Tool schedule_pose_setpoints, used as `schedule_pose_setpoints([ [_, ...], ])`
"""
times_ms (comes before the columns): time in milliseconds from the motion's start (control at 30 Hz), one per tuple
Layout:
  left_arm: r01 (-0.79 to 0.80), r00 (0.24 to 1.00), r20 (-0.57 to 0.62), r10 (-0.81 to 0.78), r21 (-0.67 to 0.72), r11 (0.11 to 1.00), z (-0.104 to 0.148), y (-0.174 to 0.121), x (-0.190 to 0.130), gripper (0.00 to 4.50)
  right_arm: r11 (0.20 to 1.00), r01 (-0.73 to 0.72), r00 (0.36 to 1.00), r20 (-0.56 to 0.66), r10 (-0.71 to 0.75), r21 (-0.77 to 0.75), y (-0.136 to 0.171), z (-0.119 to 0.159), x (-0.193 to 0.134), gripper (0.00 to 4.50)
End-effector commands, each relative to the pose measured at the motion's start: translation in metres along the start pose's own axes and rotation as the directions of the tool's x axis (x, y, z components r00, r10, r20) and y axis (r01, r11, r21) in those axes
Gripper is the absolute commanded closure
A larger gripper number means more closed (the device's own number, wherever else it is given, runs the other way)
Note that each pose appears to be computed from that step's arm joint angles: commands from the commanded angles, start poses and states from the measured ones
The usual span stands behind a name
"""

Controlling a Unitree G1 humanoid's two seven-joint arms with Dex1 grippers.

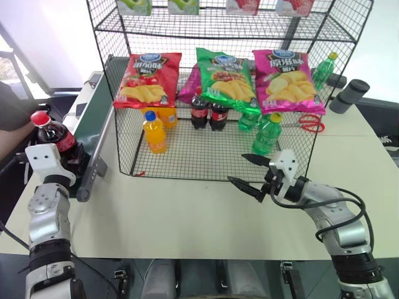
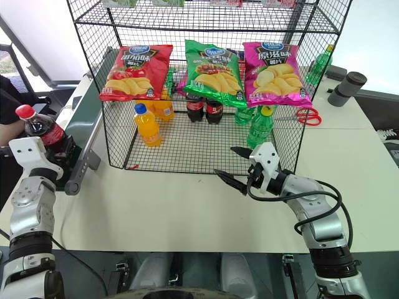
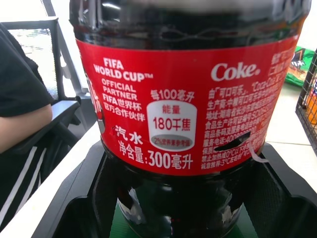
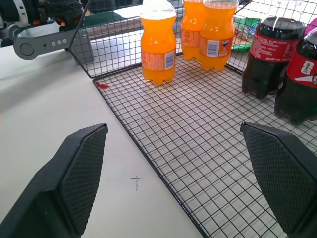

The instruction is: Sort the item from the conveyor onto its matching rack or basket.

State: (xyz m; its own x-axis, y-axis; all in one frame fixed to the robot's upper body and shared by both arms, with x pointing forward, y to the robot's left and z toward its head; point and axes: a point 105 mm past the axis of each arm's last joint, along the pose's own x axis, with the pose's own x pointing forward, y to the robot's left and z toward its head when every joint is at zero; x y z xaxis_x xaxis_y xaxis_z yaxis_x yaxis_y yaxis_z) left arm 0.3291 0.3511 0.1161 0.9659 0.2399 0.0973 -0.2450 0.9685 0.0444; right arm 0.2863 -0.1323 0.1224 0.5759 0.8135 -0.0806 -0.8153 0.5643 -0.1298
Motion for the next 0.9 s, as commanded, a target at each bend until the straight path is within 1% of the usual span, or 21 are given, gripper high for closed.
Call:
schedule_pose_setpoints([
  [33,0.060,0.977,0.203,-0.064,0.027,0.998,0.068,0.002,0.002,1.64,0.997,-0.067,0.997,0.037,0.068,-0.033,0.013,0.015,0.002,0.00],
  [67,0.076,0.973,0.215,-0.080,0.029,0.997,0.074,0.001,0.002,1.64,0.997,-0.072,0.997,0.034,0.073,-0.033,0.014,0.015,0.002,0.00],
  [100,0.112,0.965,0.235,-0.117,0.033,0.993,0.085,-0.004,0.003,1.64,0.996,-0.079,0.996,0.032,0.080,-0.034,0.015,0.015,0.003,0.00],
  [167,0.285,0.920,0.269,-0.284,0.037,0.958,0.113,-0.028,0.000,1.64,0.996,-0.079,0.996,0.034,0.081,-0.036,0.014,0.016,0.003,0.00],
  [233,0.479,0.840,0.271,-0.470,0.036,0.877,0.131,-0.060,-0.011,1.64,0.996,-0.077,0.996,0.043,0.079,-0.036,0.013,0.020,0.004,0.00],
  [300,0.603,0.768,0.247,-0.591,0.030,0.797,0.136,-0.084,-0.022,1.64,0.997,-0.075,0.995,0.060,0.077,-0.029,0.011,0.024,0.004,0.00],
  [367,0.696,0.698,0.209,-0.685,0.024,0.717,0.135,-0.107,-0.033,1.64,0.997,-0.078,0.994,0.071,0.080,-0.027,0.010,0.029,0.005,0.00],
  [433,0.795,0.597,0.133,-0.791,0.032,0.606,0.127,-0.138,-0.048,1.64,0.995,-0.094,0.991,0.091,0.096,-0.026,0.012,0.037,0.007,0.00],
  [567,0.915,0.402,0.043,-0.914,-0.003,0.403,0.107,-0.185,-0.072,1.64,0.994,-0.113,0.983,0.145,0.111,0.003,0.016,0.055,0.012,0.00],
  [700,0.973,0.231,-0.020,-0.973,0.003,0.231,0.083,-0.223,-0.090,1.64,0.986,-0.160,0.970,0.195,0.147,0.055,0.027,0.072,0.017,0.00],
  [767,0.987,0.161,-0.027,-0.987,0.005,0.161,0.075,-0.240,-0.096,1.64,0.983,-0.170,0.966,0.207,0.154,0.063,0.031,0.077,0.020,0.00],
  [833,0.996,0.089,-0.026,-0.996,0.020,0.089,0.071,-0.255,-0.102,1.64,0.982,-0.174,0.965,0.209,0.156,0.071,0.035,0.080,0.023,0.00],
  [900,0.998,0.044,-0.009,-0.999,0.036,0.044,0.071,-0.267,-0.106,1.64,0.980,-0.181,0.965,0.208,0.161,0.084,0.038,0.081,0.025,0.00],
])
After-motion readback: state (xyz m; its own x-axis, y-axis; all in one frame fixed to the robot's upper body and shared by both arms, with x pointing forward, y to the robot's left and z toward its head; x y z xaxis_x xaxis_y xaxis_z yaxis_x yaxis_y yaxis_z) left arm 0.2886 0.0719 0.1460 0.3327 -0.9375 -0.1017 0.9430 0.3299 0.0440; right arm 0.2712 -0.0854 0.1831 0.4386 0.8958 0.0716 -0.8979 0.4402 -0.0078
